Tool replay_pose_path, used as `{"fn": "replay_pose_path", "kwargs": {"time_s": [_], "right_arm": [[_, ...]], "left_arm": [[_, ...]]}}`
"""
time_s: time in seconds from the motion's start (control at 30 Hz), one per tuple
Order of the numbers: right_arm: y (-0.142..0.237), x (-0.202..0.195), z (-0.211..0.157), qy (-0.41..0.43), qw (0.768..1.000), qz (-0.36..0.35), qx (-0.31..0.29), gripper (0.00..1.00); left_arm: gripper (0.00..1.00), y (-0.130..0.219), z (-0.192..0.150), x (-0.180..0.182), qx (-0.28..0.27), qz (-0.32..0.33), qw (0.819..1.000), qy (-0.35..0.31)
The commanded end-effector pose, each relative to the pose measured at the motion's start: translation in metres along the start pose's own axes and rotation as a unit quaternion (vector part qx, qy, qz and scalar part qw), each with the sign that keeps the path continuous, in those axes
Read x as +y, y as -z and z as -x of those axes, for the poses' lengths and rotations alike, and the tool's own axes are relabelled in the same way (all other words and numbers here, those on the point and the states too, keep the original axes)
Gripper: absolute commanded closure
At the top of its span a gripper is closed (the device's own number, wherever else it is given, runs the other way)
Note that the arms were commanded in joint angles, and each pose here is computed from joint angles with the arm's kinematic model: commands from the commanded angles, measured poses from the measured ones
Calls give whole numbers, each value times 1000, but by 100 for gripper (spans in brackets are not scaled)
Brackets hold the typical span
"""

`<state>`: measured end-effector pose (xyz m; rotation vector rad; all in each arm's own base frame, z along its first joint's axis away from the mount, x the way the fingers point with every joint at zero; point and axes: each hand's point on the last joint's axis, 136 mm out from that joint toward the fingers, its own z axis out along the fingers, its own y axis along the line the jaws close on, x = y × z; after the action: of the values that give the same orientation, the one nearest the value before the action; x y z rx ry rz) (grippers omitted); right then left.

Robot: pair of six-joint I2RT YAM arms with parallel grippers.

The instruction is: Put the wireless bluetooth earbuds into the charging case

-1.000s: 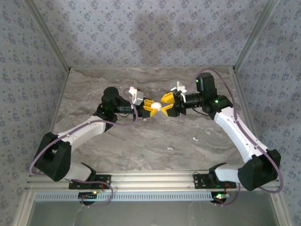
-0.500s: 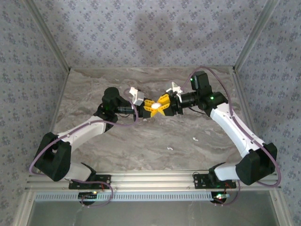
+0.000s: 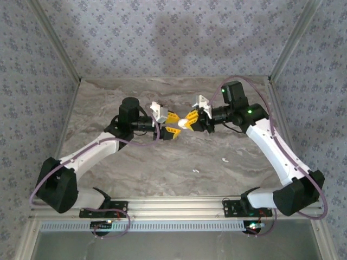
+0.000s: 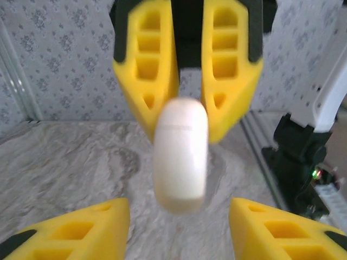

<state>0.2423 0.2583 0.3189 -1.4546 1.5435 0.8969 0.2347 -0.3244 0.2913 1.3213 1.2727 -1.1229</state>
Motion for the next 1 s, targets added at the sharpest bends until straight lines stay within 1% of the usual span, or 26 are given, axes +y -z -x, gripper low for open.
{"fn": "replay_pose_path", "kwargs": {"time_s": [0.0,0.07,0.17,0.33,0.57,0.97], "right_arm": [[10,9,-14,45,994,-29,93,84],[6,13,-21,61,989,-27,135,84],[1,19,-23,76,983,-16,166,84],[-9,25,-17,90,984,0,157,83],[-19,26,-15,88,984,18,153,83],[-27,27,-13,88,985,28,143,83]], "left_arm": [[49,7,-5,-7,45,3,998,-50],[49,6,-7,-8,52,-2,997,-52],[48,3,-9,-10,61,-9,997,-55],[48,-1,-13,-17,71,-24,996,-57],[49,-4,-11,-22,66,-36,995,-59],[59,-7,-10,-26,63,-46,995,-55]]}}
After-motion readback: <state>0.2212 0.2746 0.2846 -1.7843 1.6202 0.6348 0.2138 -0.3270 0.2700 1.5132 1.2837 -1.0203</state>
